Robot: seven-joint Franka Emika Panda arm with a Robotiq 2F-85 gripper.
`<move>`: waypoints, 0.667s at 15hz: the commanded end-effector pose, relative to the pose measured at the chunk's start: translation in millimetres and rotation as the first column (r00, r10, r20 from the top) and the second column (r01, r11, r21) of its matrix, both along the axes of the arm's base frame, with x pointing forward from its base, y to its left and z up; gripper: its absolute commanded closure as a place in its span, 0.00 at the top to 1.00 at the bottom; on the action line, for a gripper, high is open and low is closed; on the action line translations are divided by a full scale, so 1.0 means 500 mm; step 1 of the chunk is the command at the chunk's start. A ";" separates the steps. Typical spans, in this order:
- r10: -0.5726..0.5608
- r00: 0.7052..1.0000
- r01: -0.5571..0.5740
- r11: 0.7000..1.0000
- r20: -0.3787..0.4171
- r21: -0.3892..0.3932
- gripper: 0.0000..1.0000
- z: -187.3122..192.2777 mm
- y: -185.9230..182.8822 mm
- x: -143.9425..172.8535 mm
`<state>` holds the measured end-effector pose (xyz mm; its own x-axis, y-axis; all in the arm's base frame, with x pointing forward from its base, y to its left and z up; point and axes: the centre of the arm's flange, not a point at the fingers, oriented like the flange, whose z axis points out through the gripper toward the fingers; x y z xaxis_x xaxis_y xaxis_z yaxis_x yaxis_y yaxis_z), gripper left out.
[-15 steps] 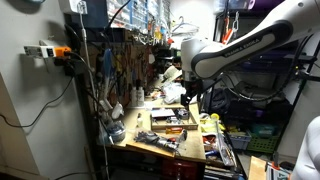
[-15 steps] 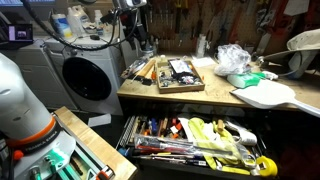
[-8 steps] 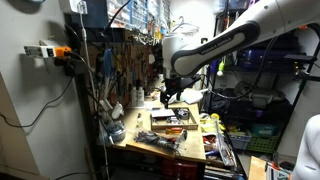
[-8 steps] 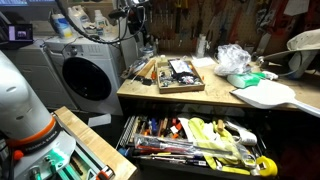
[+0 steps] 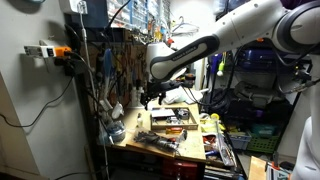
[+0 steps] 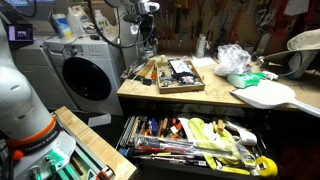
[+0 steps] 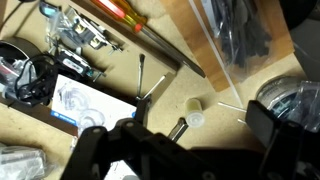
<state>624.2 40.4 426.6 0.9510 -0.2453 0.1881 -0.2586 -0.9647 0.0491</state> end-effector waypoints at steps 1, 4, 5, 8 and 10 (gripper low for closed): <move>-0.023 0.997 0.022 1.000 0.073 0.012 1.00 -0.047 0.003 0.083; 0.001 0.997 -0.002 1.000 0.082 0.005 1.00 -0.045 -0.003 0.065; 0.000 0.997 -0.001 1.000 0.079 0.005 1.00 -0.048 -0.004 0.066; 0.002 0.996 -0.003 1.000 0.086 0.004 1.00 -0.039 -0.001 0.065; -0.034 0.992 0.035 0.999 0.118 -0.008 1.00 -0.044 -0.004 0.078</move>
<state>656.9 40.5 408.2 0.9316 -0.2433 0.2700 -0.2587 -0.9657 0.0225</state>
